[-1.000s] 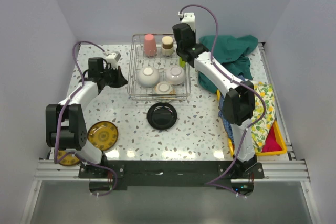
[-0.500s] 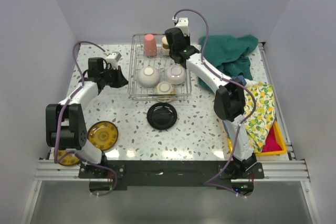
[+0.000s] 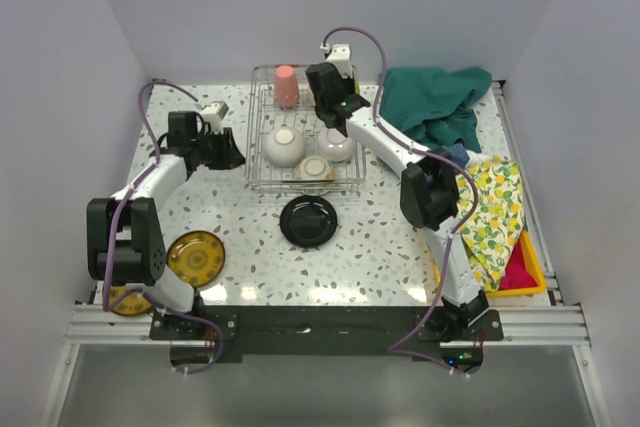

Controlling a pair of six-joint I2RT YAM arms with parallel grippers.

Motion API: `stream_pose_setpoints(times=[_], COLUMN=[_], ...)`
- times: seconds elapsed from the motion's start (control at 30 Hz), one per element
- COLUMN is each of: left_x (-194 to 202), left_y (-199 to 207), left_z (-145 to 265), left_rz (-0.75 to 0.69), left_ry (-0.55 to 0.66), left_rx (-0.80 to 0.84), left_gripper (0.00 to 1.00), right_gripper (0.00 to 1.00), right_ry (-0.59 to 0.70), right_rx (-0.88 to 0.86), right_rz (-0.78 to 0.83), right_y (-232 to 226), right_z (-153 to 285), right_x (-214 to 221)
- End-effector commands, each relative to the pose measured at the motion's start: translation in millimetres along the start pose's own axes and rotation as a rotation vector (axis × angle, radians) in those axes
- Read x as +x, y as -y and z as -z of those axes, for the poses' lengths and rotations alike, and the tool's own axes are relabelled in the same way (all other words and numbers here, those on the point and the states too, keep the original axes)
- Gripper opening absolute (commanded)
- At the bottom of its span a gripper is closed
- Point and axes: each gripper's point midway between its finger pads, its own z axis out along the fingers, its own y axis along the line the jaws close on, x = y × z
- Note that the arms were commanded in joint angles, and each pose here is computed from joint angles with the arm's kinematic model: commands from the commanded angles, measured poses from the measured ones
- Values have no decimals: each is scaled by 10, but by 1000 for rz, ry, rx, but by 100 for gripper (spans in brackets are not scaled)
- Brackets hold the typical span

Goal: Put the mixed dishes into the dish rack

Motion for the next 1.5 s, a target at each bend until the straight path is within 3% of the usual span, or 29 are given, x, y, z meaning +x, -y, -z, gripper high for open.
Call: stream_pose_setpoints(times=[0.0,0.03,0.13,0.43,0.67,0.73,0.87,1.0,1.13,1.33,1.47], left_x=[-83,-95,-60,-78,-80,-13,52,362,753,1222,1301], left_y=[71,66,52,96,53,68,350,692,837,1203,1266], left_z=[148,169,227,260,574,640,774,781,766,686,525], left_rz=[95,101,108,133,109,103,43,96,134,188,296], left_ry=[-23,-27,-46,17,65,73,94,22,-34,-105,-78], left_rx=[-43,-55,-77,-48,-98,-85,54,267,329,381,294], left_gripper=[44,46,49,50,51,52,52,50,50,50,50], right_gripper=[1,16,34,39,43,49,60,67,76,84,84], right_ry=[31,21,7,20,-9,-27,-124,-214,-263,-261,-270], right_rx=[4,-10,-24,-46,-91,-208,-472,-680,-815,-733,-710], right_rz=[-62,-55,-44,-9,12,24,119,197,234,159,104], right_y=[14,4,46,134,400,415,357,349,392,584,692], right_z=[155,176,275,610,953,1144,1472,1837,2119,2098,2038], right_x=[-174,-153,-145,-207,-272,-289,159,481,657,807,793])
